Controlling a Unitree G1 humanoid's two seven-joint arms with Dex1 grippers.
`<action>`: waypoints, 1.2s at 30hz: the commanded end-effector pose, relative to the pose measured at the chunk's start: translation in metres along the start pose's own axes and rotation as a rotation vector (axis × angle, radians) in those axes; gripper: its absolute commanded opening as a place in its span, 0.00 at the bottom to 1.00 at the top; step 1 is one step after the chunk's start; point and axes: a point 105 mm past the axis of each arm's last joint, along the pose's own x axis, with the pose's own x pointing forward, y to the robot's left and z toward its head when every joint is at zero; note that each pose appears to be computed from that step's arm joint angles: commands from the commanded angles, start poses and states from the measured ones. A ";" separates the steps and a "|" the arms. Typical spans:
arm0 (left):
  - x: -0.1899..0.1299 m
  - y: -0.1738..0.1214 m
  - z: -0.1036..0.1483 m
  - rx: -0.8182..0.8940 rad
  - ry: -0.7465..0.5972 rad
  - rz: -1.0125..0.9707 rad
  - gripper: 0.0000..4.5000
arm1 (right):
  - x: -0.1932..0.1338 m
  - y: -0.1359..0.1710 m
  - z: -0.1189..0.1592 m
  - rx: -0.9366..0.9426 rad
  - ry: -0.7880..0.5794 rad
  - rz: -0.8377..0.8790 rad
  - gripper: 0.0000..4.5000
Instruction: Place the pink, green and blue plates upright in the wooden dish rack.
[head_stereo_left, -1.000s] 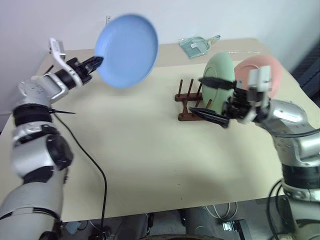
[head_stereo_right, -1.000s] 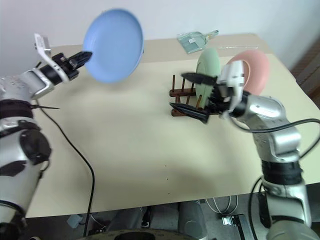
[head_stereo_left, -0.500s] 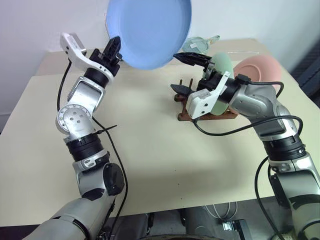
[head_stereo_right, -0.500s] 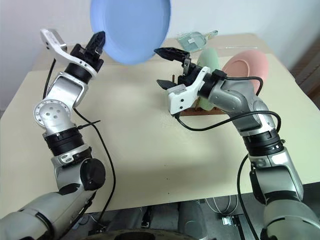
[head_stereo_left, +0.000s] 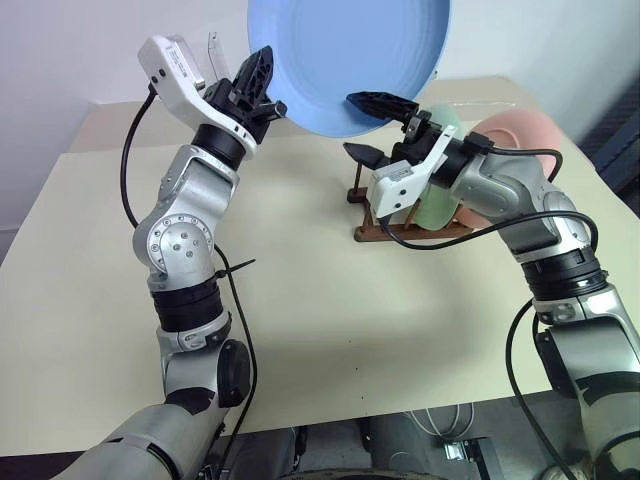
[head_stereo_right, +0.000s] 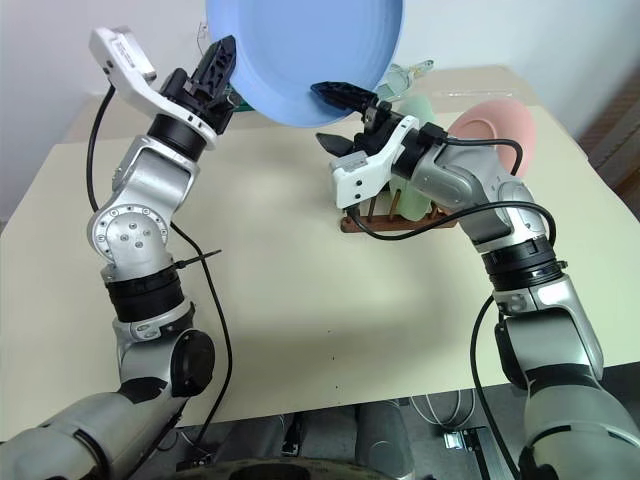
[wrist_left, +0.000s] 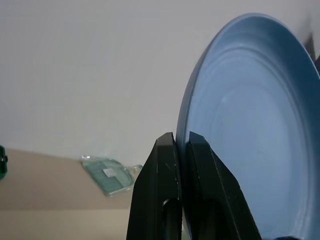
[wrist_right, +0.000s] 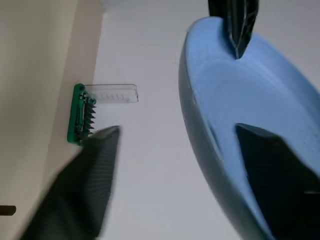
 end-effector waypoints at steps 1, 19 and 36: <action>0.000 -0.013 0.013 0.038 -0.059 -0.049 0.00 | 0.001 -0.017 0.002 -0.020 -0.016 -0.056 0.37; -0.007 0.008 0.050 -0.298 -0.170 -0.203 0.99 | -0.008 -0.038 -0.024 -0.048 0.085 -0.131 0.00; -0.044 0.019 0.021 0.306 0.145 -0.532 0.99 | -0.044 -0.135 -0.006 1.865 -0.685 -0.577 0.00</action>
